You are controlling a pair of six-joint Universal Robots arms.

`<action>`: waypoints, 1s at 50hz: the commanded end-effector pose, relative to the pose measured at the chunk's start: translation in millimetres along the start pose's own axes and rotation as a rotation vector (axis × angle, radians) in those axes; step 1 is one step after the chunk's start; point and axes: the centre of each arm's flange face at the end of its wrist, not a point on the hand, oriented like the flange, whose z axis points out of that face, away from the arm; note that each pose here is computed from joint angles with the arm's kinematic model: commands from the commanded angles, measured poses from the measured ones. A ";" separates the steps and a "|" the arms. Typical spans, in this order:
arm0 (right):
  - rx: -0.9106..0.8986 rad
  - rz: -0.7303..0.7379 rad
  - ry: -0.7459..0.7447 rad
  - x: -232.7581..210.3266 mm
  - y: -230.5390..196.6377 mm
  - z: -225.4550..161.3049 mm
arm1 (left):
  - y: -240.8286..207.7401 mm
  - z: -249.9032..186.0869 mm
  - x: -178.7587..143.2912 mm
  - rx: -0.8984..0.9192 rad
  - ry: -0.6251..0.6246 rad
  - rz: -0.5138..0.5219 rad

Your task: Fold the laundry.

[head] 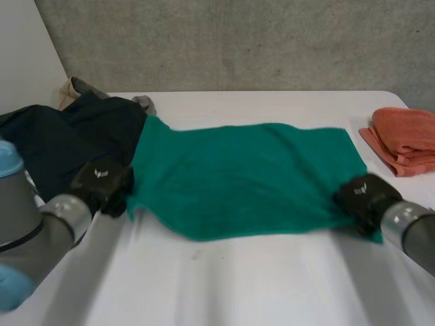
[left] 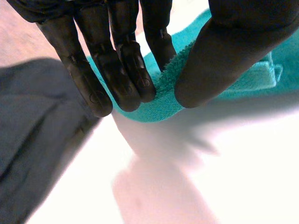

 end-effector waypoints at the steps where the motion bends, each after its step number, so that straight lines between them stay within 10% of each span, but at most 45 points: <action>1: -0.225 -0.105 -0.168 0.4 17.6 -52.1 | 11.3 -65.4 12.0 -0.228 0.095 0.132; 22: -0.109 0.005 0.063 38.9 23.0 22.2 | 2.2 22.4 -12.9 -0.064 -0.045 0.103; 50: -0.256 0.074 -0.014 59.7 42.9 5.9 | 1.9 -8.7 4.1 -0.078 -0.026 0.125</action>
